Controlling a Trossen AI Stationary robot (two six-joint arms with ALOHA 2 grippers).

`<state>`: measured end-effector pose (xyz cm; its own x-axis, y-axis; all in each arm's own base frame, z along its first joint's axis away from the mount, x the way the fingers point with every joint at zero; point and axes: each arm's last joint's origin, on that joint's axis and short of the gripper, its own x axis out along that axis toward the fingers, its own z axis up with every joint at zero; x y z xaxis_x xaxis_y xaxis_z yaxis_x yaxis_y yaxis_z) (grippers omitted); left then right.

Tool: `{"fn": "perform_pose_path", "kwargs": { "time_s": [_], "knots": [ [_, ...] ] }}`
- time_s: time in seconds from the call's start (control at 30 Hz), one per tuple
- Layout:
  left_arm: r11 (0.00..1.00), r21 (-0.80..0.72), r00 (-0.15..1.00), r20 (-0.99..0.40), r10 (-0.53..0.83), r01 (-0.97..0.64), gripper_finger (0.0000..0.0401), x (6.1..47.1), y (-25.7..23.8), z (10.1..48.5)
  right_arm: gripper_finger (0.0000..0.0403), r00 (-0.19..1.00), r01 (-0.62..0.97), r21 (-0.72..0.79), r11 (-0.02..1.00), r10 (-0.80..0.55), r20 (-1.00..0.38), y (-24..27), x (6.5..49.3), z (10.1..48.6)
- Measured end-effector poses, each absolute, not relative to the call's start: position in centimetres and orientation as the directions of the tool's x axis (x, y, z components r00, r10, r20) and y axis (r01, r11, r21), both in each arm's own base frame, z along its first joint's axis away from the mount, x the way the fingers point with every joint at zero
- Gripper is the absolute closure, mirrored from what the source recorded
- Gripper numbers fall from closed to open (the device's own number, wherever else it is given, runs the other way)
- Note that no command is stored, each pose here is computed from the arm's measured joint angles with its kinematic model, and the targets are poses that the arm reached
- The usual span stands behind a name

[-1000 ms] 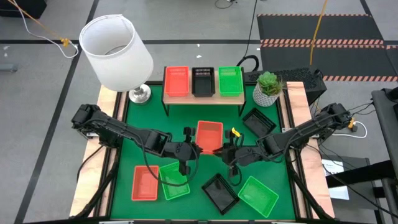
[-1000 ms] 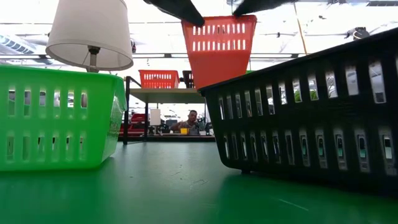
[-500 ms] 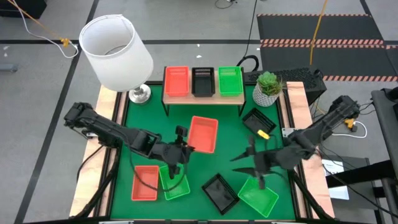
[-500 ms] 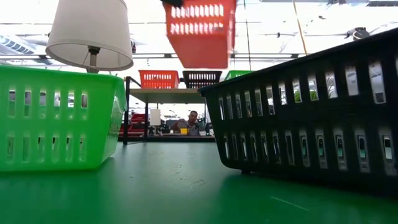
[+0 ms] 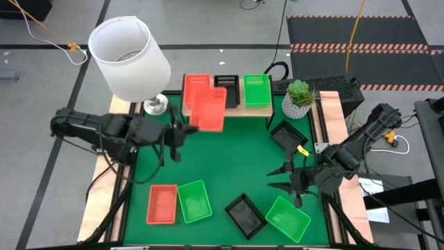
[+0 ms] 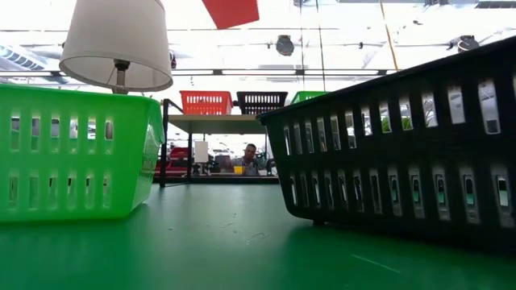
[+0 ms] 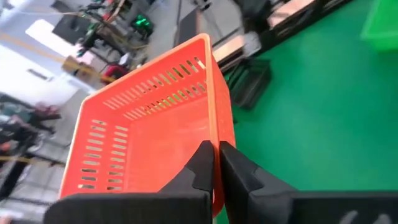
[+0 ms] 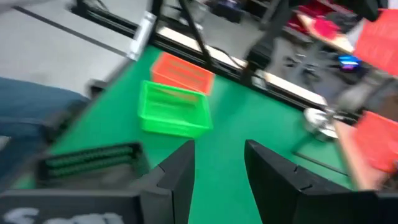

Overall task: Stack baskets on shelf by color
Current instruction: Stack the right orange basket into the orange basket on the shelf

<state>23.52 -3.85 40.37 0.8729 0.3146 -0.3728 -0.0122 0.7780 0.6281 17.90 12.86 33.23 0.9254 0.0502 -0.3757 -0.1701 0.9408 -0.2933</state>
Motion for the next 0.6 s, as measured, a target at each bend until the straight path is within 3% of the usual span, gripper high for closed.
{"fn": "perform_pose_path", "kwargs": {
  "time_s": [0.27,0.6],
  "knots": [
    [0.763,0.646,0.813,-0.44,0.381,-0.008,0.0393,23.2,0.9,40.0,0.0271,0.917,-0.035,-0.425,0.905,-0.14,-0.373,12.2,18.0,30.9],
    [0.79,0.613,0.777,-0.49,0.394,-0.014,0.0395,22.9,6.5,38.5,0.0271,0.903,0.002,-0.523,0.853,-0.226,-0.366,10.5,19.2,28.5]
  ]
}}
